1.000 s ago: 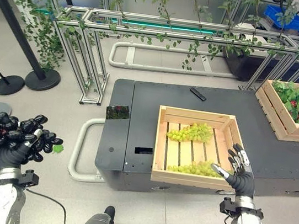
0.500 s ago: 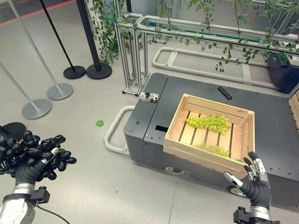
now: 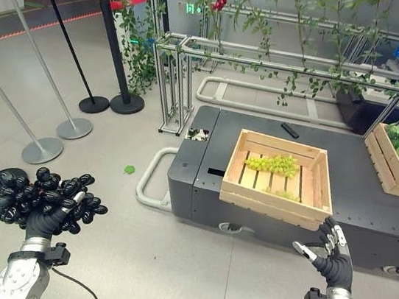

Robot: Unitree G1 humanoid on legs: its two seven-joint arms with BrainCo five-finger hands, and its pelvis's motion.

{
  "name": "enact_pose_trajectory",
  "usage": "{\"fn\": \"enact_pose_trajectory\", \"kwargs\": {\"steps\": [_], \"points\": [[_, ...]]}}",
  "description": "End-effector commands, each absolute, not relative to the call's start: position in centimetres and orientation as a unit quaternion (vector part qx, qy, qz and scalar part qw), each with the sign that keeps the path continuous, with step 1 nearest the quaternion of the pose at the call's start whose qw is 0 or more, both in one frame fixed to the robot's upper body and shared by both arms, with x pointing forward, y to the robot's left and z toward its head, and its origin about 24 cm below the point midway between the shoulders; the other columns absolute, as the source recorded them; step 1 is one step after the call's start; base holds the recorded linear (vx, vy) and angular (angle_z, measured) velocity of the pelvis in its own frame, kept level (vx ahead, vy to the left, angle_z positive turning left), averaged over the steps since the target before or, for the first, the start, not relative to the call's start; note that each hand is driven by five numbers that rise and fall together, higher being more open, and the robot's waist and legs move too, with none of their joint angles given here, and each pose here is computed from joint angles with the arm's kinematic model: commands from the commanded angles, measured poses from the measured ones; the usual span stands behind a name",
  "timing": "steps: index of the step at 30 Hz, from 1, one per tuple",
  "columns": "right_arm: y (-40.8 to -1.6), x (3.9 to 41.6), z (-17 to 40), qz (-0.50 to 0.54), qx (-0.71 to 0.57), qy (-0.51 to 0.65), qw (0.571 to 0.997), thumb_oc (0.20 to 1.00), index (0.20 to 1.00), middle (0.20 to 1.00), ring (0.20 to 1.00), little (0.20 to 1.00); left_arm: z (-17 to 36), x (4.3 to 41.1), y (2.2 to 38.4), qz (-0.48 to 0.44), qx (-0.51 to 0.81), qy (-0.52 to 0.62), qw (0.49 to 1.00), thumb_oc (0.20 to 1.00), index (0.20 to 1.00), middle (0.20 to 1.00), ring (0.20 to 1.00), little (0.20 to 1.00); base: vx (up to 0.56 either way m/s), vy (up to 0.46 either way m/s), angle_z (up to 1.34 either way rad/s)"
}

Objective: Pick up the fruits from the basket on one side to the basket on the other side

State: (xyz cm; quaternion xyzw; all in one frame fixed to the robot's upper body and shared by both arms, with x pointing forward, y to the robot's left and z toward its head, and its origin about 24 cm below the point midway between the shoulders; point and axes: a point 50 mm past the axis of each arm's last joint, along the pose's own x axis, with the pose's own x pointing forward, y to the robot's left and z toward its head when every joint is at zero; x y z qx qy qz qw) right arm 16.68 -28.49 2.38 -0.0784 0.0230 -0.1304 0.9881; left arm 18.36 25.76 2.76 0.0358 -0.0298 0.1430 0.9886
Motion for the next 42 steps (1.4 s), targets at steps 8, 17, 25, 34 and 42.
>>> {"fn": "enact_pose_trajectory", "kwargs": {"steps": [8, 17, 25, 34, 42], "points": [[-27.7, 17.7, 3.8, -0.098, -0.085, -0.018, 0.991, 1.0, 1.0, 1.0, 1.0, 1.0, 6.1, 18.2, 27.4, 0.143, 0.1, -0.103, 0.979, 0.2, 0.2, 0.2, 0.2, 0.2, 0.0, -0.001, 0.01], [-27.0, 18.1, 4.2, -0.083, -0.074, -0.031, 0.993, 1.0, 1.0, 1.0, 1.0, 1.0, 6.9, 17.3, 28.2, 0.153, 0.127, -0.112, 0.974, 0.2, 0.2, 0.2, 0.2, 0.2, -0.04, -0.017, 0.12], [-28.2, 18.5, 5.9, -0.128, -0.094, -0.077, 0.984, 1.0, 1.0, 1.0, 1.0, 1.0, 9.2, 19.9, 28.1, 0.14, 0.122, -0.168, 0.968, 0.2, 0.2, 0.2, 0.2, 0.2, -0.1, 0.029, 1.07], [-25.4, 21.3, 5.7, -0.096, -0.073, -0.086, 0.989, 1.0, 1.0, 1.0, 1.0, 1.0, 11.6, 19.8, 28.8, 0.17, 0.153, -0.216, 0.949, 0.2, 0.2, 0.2, 0.2, 0.2, 0.1, 0.281, 0.89], [-23.9, 21.9, 5.7, -0.057, -0.08, -0.087, 0.991, 1.0, 1.0, 1.0, 1.0, 1.0, 12.8, 20.9, 28.0, 0.164, 0.166, -0.244, 0.941, 0.2, 0.2, 0.2, 0.2, 0.2, 0.12, 0.212, 0.36]]}}
